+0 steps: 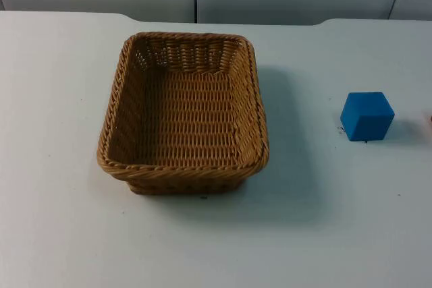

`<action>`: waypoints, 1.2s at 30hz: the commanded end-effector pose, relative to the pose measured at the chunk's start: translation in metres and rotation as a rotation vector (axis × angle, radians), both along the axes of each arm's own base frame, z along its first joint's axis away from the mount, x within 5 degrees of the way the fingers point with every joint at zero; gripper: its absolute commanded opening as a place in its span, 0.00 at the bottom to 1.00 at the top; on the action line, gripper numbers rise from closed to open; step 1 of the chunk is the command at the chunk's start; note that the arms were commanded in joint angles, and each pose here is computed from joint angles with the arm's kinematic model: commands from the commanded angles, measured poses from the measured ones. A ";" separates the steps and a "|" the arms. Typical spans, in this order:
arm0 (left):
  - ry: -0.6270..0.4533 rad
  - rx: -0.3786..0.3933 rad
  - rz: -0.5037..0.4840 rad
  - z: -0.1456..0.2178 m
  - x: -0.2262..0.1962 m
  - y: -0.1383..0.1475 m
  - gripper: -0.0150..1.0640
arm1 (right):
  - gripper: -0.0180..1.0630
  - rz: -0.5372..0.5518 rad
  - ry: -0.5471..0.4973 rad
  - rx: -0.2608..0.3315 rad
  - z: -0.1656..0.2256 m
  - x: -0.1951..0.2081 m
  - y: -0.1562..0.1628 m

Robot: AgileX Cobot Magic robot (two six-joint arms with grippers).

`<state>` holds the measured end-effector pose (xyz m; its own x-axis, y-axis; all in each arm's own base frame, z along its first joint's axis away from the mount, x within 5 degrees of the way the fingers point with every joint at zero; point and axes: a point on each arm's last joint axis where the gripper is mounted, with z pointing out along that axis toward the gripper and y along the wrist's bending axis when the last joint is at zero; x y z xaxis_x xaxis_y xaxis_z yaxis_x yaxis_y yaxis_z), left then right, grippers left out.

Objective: Pick up the basket with the left hand and place the blue cube into the basket with the right hand.

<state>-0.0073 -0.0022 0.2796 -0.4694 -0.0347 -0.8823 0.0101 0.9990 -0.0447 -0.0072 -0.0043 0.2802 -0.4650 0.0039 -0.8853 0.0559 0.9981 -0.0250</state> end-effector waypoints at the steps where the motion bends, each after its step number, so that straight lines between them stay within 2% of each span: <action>1: -0.016 -0.020 -0.009 0.000 0.000 -0.002 0.97 | 0.99 -0.005 -0.001 -0.002 -0.002 0.000 0.000; 8: -0.053 -0.052 -0.031 0.008 -0.002 -0.005 0.97 | 0.99 -0.005 -0.001 -0.002 -0.002 0.000 0.000; 15: -0.084 -0.062 -0.028 0.043 0.018 -0.005 0.97 | 0.99 -0.005 -0.001 -0.002 -0.002 0.000 0.000; 19: -0.081 -0.064 -0.022 0.057 0.041 -0.005 0.97 | 0.99 -0.005 -0.001 -0.002 -0.002 0.000 0.000; 22: -0.023 -0.036 -0.034 0.065 0.070 -0.005 0.97 | 0.99 -0.005 -0.001 -0.002 -0.002 0.000 0.000; 28: 0.037 -0.038 -0.073 0.072 0.114 -0.008 0.97 | 0.99 -0.005 -0.001 -0.002 -0.002 0.000 0.000; 31: 0.067 -0.062 -0.136 0.073 0.152 -0.014 0.97 | 0.99 -0.005 -0.001 -0.002 -0.002 0.000 0.000; 32: 0.067 -0.062 -0.136 0.073 0.152 -0.014 0.97 | 0.99 -0.005 -0.001 -0.002 -0.002 0.000 0.000; 36: 0.133 -0.123 -0.219 0.068 0.194 -0.024 0.97 | 0.99 -0.005 -0.001 -0.002 -0.002 0.000 0.000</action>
<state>0.1703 -0.0220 0.3465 -0.5886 -0.0144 -0.8083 0.1814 0.9720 -0.1494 -0.0072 -0.0043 0.2802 -0.4650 0.0039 -0.8853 0.0559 0.9981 -0.0250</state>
